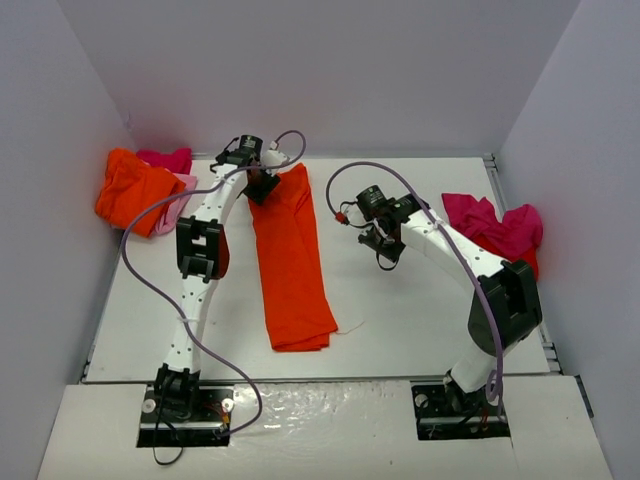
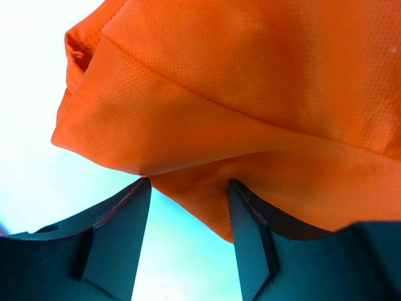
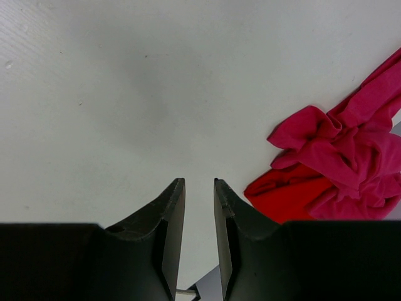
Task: Fold and stack the t-shirts
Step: Fold the tshirt
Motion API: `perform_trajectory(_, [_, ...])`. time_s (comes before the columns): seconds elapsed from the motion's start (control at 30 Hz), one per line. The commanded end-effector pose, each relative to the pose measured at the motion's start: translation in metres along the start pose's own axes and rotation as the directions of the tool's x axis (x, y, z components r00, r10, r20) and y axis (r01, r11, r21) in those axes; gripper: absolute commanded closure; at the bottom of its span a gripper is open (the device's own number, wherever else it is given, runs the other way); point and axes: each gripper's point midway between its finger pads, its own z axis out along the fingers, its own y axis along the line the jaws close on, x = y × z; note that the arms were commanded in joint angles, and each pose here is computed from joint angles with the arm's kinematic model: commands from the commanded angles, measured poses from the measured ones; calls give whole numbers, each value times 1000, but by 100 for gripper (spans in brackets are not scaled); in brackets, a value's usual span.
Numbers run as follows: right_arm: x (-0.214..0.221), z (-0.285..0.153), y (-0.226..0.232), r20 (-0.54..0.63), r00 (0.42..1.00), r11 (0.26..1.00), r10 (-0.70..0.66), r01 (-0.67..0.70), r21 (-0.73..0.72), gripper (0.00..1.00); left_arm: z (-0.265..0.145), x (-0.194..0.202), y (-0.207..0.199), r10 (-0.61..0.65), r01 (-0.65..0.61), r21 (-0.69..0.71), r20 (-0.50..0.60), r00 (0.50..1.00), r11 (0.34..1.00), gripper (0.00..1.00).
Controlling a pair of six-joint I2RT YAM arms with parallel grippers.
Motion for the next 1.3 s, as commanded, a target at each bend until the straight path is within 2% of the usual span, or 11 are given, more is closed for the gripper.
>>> perform_trajectory(0.0, [-6, -6, -5, 45, 998, 999, 50, -51, 18, 77, -12, -42, 30, 71, -52, -199, 90, 993, 979, 50])
perform_trajectory(0.2, [-10, 5, 4, 40, 997, 998, 65, -64, -21, 78, -28, -62, 50, 73, -28, -281, 151, 986, 959, 46])
perform_trajectory(0.37, [-18, 2, 4, 59, 996, 998, 63, -62, -20, 79, -58, -70, 54, 46, 10, -274, 199, 979, 962, 45])
perform_trajectory(0.53, [-21, -8, -12, 85, 995, 997, 56, -60, 40, 74, -126, -85, 41, 55, 15, -234, 292, 955, 972, 42])
perform_trajectory(0.7, [-9, -20, -67, 105, 984, 967, 142, -161, 199, 69, -201, -86, -14, 145, -110, -117, 352, 925, 987, 39])
perform_trajectory(0.83, [-12, -24, -104, 186, 941, 918, 284, -323, 232, 67, -217, -34, -76, 230, -229, -37, 298, 926, 973, 39])
perform_trajectory(0.87, [-15, -26, -108, 206, 931, 911, 303, -346, 226, 68, -202, -18, -91, 245, -255, 4, 261, 934, 967, 39])
perform_trajectory(0.93, [-19, -18, -117, 214, 909, 887, 358, -402, 225, 67, -213, 4, -117, 277, -294, 19, 279, 919, 956, 40])
perform_trajectory(1.07, [-27, -10, -146, 255, 853, 824, 456, -513, 242, 66, -201, 60, -168, 339, -372, 102, 241, 909, 923, 42])
perform_trajectory(1.13, [-33, 4, -146, 265, 832, 838, 487, -531, 127, 66, -195, 84, -191, 381, -416, 144, 218, 899, 898, 42])
perform_trajectory(1.27, [-49, 30, -107, 233, 846, 877, 480, -471, -97, 66, -186, 109, -216, 418, -453, 198, 197, 887, 869, 46])
